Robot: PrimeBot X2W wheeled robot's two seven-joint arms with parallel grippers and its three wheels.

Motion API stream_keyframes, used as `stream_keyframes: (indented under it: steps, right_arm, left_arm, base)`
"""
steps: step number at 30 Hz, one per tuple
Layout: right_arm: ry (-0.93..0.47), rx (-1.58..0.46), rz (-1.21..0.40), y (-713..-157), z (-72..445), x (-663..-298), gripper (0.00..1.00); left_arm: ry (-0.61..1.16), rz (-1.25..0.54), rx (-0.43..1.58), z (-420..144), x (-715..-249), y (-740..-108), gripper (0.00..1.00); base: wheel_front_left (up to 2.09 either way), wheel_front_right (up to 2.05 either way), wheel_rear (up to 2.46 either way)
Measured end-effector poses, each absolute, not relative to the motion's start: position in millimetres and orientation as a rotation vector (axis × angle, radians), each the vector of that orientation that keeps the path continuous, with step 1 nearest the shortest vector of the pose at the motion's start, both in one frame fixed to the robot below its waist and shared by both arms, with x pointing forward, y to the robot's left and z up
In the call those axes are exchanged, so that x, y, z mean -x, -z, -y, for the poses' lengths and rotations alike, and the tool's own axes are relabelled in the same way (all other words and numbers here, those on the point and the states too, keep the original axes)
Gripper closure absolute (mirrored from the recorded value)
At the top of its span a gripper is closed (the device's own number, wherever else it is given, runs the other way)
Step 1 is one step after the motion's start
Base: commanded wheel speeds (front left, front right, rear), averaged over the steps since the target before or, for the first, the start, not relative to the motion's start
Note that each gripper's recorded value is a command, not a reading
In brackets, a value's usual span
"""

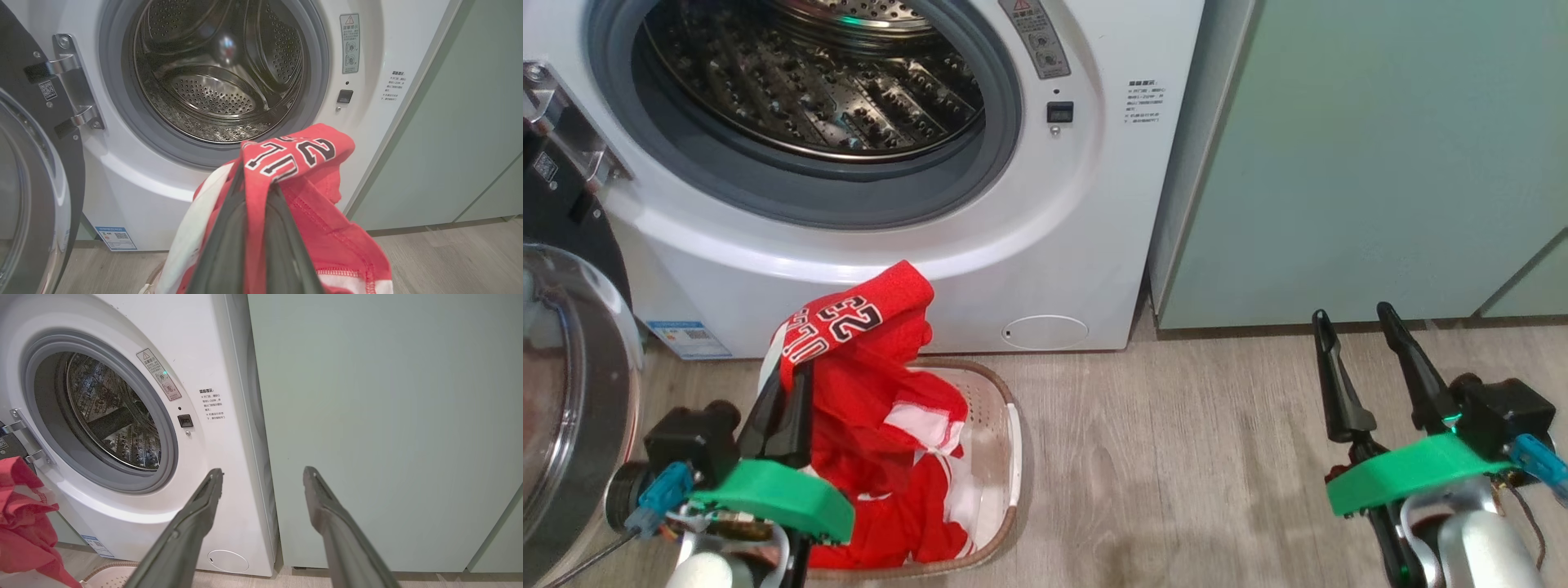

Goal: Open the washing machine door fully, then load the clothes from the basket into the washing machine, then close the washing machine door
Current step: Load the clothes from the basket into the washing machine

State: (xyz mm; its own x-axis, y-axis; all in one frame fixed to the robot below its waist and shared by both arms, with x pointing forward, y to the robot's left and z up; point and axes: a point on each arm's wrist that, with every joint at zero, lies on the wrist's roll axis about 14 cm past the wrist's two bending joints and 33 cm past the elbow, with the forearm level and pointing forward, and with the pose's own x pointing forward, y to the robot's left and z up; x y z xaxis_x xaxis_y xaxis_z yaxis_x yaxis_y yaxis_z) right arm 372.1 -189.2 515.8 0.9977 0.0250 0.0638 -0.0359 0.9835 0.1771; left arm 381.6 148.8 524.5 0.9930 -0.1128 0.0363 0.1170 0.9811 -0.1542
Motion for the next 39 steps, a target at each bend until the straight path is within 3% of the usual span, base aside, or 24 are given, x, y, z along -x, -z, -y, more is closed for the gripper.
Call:
stream_keyframes:
  steps: [21,29,39]
  right_arm:
    - [-0.036,-0.180,0.032,-505.7,186.4,-379.1,0.00]
    - [-0.029,-0.174,0.019,-499.8,188.7,-392.5,0.00]
    - [0.014,-0.190,-0.003,-480.5,201.7,-408.3,0.00]
  left_arm:
    - [0.106,-0.006,0.170,-148.4,-399.1,-510.7,1.00]
    - [0.147,0.035,0.196,-134.8,-463.5,-523.3,1.00]
    - [0.179,-0.088,0.222,-112.5,-569.5,-497.8,1.00]
  base:
    - [0.00,0.00,0.00]
    - [0.00,0.00,0.00]
    - [0.00,0.00,0.00]
